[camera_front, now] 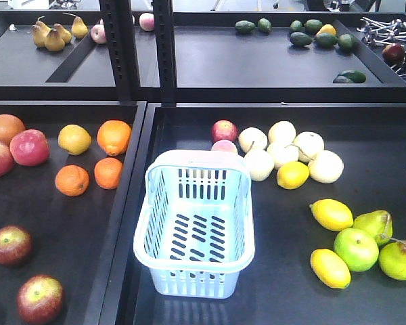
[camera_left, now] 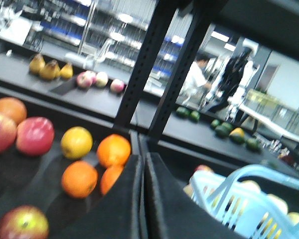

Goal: Pick three apples into basket with both arms

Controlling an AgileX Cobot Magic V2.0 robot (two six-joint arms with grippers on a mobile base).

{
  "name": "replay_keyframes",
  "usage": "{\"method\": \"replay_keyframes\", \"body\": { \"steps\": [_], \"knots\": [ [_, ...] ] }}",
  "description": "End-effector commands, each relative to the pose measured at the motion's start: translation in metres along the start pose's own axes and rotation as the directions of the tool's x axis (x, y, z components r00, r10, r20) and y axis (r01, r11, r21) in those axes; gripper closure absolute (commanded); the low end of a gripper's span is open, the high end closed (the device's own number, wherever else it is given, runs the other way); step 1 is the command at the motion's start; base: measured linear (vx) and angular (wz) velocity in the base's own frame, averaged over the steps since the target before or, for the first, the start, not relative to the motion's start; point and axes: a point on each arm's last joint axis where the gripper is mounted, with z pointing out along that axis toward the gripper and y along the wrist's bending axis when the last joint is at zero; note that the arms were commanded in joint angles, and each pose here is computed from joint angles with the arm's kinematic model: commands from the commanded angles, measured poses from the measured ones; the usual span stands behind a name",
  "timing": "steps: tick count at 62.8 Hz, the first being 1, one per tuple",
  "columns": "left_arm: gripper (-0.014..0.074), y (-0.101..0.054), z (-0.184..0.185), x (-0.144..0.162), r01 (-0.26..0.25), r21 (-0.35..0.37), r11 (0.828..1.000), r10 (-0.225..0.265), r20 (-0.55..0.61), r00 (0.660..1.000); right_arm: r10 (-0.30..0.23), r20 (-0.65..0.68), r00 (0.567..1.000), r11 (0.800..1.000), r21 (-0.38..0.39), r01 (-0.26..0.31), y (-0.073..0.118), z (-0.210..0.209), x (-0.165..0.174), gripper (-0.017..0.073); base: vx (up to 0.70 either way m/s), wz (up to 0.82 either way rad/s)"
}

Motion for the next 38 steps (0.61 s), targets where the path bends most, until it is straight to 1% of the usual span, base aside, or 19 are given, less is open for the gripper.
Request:
{"method": "replay_keyframes", "body": {
  "steps": [1,8,12,14,17,18,21,26,28,29,32,35,36,37,38],
  "knots": [
    [0.06,-0.003,-0.001,-0.007,0.03,0.052,0.998,-0.035,0.099,0.994,-0.013,0.071,0.997,1.0,-0.022,0.014,0.002,-0.001,-0.003,0.0564,0.0,0.0],
    [0.06,-0.006,-0.002,-0.012,0.072,0.079,0.994,-0.082,0.136,0.987,-0.013,0.071,0.997,1.0,-0.022,0.014,0.002,-0.001,-0.003,0.0564,0.0,0.0],
    [0.06,-0.007,-0.002,-0.014,0.131,0.092,0.987,-0.143,0.143,0.979,-0.013,0.071,0.997,1.0,-0.022,0.014,0.002,-0.001,-0.003,0.0564,0.0,0.0],
    [0.06,-0.007,-0.003,-0.015,0.183,0.105,0.977,-0.197,0.149,0.969,-0.013,0.071,0.997,1.0,-0.022,0.014,0.002,-0.001,-0.003,0.0564,0.0,0.0],
    [0.06,-0.007,-0.003,-0.016,0.235,0.118,0.965,-0.252,0.153,0.956,-0.013,0.071,0.997,1.0,-0.022,0.014,0.002,-0.001,-0.003,0.0564,0.0,0.0],
    [0.06,-0.007,-0.003,-0.017,0.268,0.126,0.955,-0.286,0.155,0.946,-0.013,0.071,0.997,1.0,-0.022,0.014,0.002,-0.001,-0.003,0.0564,0.0,0.0],
    [0.06,-0.007,-0.003,-0.018,0.341,0.145,0.929,-0.362,0.158,0.919,-0.013,0.071,0.997,1.0,-0.022,0.014,0.002,-0.001,-0.003,0.0564,0.0,0.0],
    [0.06,-0.008,-0.004,-0.021,0.402,0.181,0.898,-0.431,0.172,0.886,-0.013,0.071,0.997,1.0,-0.022,0.014,0.002,-0.001,-0.003,0.0564,0.0,0.0],
    [0.06,-0.009,-0.004,-0.023,0.417,0.199,0.887,-0.451,0.181,0.874,-0.013,0.071,0.997,1.0,-0.022,0.014,0.002,-0.001,-0.003,0.0564,0.0,0.0],
    [0.06,-0.01,-0.005,-0.024,0.429,0.214,0.878,-0.468,0.188,0.864,-0.013,0.071,0.997,1.0,-0.022,0.014,0.002,-0.001,-0.003,0.0564,0.0,0.0],
    [0.06,-0.011,-0.006,-0.029,0.441,0.243,0.864,-0.49,0.203,0.848,-0.013,0.071,0.997,1.0,-0.022,0.014,0.002,-0.001,-0.003,0.0564,0.0,0.0],
    [0.06,-0.015,-0.008,-0.036,0.438,0.268,0.858,-0.497,0.216,0.84,-0.013,0.071,0.997,1.0,-0.022,0.014,0.002,-0.001,-0.003,0.0564,0.0,0.0],
    [0.06,-0.016,-0.008,-0.039,0.434,0.276,0.858,-0.496,0.22,0.84,-0.013,0.071,0.997,1.0,-0.022,0.014,0.002,-0.001,-0.003,0.0564,0.0,0.0],
    [0.06,-0.018,-0.009,-0.041,0.422,0.282,0.862,-0.487,0.224,0.844,-0.013,0.071,0.997,1.0,-0.022,0.014,0.002,-0.001,-0.003,0.0564,0.0,0.0],
    [0.06,-0.019,-0.009,-0.044,0.42,0.288,0.861,-0.487,0.229,0.843,-0.013,0.071,0.997,1.0,-0.022,0.014,0.002,-0.001,-0.003,0.0564,0.0,0.0]
  ]
}}
